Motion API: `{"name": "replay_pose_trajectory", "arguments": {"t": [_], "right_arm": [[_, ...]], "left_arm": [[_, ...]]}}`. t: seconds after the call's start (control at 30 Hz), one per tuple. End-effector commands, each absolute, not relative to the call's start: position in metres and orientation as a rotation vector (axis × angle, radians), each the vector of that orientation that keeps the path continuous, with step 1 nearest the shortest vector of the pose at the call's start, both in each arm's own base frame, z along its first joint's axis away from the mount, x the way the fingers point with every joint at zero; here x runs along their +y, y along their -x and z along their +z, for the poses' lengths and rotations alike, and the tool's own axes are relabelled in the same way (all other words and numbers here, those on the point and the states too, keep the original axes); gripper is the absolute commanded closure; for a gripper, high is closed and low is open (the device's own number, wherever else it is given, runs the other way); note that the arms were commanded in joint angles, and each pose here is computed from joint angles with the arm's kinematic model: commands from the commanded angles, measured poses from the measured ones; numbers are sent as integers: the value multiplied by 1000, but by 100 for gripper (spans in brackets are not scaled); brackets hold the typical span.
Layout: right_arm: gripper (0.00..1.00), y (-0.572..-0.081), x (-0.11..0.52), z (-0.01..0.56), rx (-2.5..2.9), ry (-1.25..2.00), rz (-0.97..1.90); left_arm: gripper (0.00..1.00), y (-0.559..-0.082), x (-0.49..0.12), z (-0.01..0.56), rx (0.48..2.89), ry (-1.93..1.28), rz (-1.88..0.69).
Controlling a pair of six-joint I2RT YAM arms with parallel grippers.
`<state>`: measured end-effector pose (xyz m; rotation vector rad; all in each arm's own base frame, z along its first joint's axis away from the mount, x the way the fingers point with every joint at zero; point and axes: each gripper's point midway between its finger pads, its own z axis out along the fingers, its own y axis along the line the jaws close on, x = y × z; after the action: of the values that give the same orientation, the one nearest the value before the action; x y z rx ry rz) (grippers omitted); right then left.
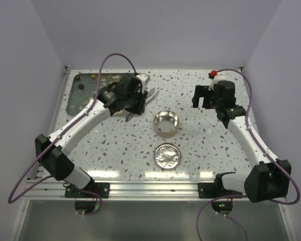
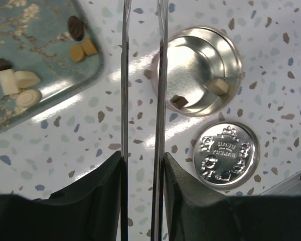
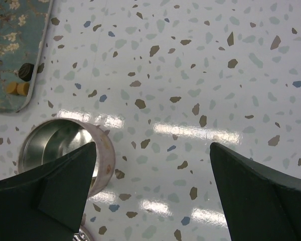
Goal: Pack the chocolate
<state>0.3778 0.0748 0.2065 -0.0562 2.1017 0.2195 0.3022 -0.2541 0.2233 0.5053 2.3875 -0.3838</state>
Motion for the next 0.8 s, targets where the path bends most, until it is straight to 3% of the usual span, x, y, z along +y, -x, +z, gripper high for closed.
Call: {"name": "replay_pose_trajectory", "arguments": {"t": [0.0,0.27,0.77], "right_arm": [[2,-385,77,229,2036,48,233],[2,-386,78,230,2046,53,233],[2,-372,76,223,2051,45,238]], "left_arm": [[61,-327,-207,245,2348,-355,-309],[61,-349,-122,226,2408,-104,-173],[61,-372,-95,154,2546,27,-53]]}}
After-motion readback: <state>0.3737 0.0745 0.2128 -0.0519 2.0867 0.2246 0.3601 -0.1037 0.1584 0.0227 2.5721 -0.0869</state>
